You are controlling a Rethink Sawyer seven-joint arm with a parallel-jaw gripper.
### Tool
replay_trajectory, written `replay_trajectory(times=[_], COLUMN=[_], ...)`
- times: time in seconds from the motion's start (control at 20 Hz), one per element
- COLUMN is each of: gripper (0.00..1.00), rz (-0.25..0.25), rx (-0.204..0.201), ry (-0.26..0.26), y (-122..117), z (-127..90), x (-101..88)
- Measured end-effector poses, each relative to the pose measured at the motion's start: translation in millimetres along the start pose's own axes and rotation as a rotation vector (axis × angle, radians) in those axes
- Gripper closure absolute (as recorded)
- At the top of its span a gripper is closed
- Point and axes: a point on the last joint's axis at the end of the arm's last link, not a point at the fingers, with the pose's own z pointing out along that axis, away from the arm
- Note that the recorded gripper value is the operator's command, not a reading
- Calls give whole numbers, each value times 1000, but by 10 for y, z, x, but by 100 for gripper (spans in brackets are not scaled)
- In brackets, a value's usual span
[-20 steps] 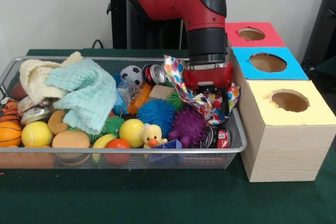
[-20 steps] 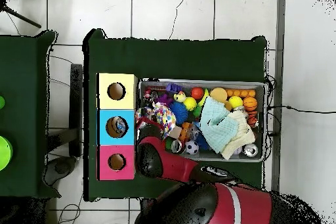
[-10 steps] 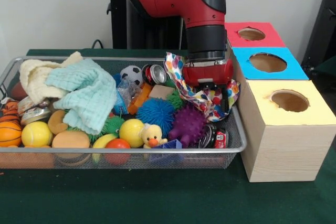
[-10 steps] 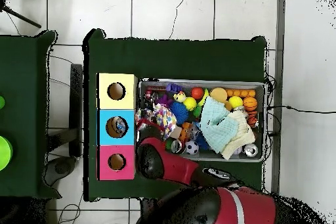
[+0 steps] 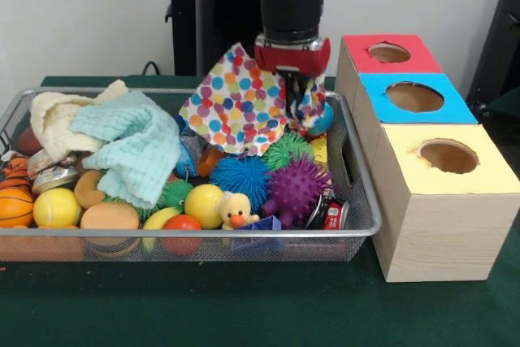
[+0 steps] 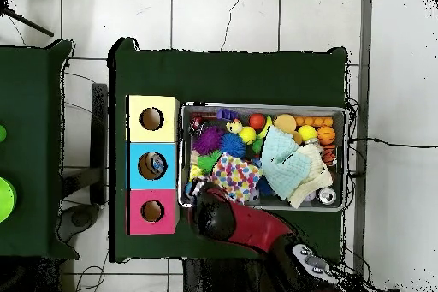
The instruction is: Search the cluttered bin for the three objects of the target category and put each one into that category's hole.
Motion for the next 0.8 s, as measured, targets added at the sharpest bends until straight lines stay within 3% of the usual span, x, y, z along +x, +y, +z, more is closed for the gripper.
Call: replay_trajectory(times=[0.05,0.1,0.15,0.35,0.55,0.8], gripper=[100,100,100,100,100,100], rz=[-2,-9,-13,-40,-55,-57], rx=[15,51,71,138,157,157], ry=[32,116,162,279,273,216], y=[-28,-94,-124,-182,-167,-130], z=[-43,-153,-218,-458,-595,-727], x=[18,66,86,67,-87,-291])
